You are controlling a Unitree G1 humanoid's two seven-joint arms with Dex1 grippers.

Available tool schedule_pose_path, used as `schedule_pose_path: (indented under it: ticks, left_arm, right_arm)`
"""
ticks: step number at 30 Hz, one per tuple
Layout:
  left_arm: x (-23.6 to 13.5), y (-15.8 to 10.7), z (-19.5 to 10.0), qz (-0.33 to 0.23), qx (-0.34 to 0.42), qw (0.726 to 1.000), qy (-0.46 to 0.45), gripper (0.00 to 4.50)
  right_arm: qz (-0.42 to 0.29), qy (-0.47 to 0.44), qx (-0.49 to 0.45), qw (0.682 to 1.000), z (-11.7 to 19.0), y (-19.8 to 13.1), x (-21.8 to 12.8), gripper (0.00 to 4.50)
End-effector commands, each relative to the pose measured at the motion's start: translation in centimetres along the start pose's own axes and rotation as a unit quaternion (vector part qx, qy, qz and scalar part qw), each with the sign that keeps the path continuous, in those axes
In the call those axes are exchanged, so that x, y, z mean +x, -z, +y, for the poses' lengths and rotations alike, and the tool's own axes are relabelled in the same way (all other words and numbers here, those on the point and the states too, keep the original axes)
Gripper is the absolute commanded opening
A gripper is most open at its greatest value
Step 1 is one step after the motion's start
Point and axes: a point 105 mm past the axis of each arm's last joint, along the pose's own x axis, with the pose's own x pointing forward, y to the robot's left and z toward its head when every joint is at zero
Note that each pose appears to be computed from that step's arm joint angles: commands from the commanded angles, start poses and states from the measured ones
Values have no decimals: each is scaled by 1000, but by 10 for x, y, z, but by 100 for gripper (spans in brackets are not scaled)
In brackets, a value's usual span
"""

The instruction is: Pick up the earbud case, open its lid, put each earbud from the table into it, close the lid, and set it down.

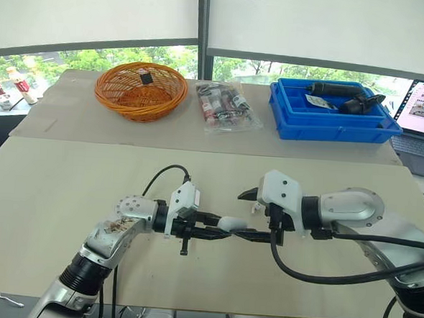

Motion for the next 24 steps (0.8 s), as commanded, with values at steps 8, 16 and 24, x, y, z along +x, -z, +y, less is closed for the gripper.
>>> schedule_pose_path:
  ticks: [8,16,24]
  left_arm:
    - [0,-2,-6,-8,11,1000,10,57]
    - [-11,-5,19,-48,10,995,-88,57]
    - [-41,-9,41,-103,33,971,-212,57]
  right_arm:
    - [-7,27,-5,1000,-12,-11,-17,416]
    - [-31,39,-9,999,-4,-13,-39,416]
    - [-88,197,28,976,5,26,-78,416]
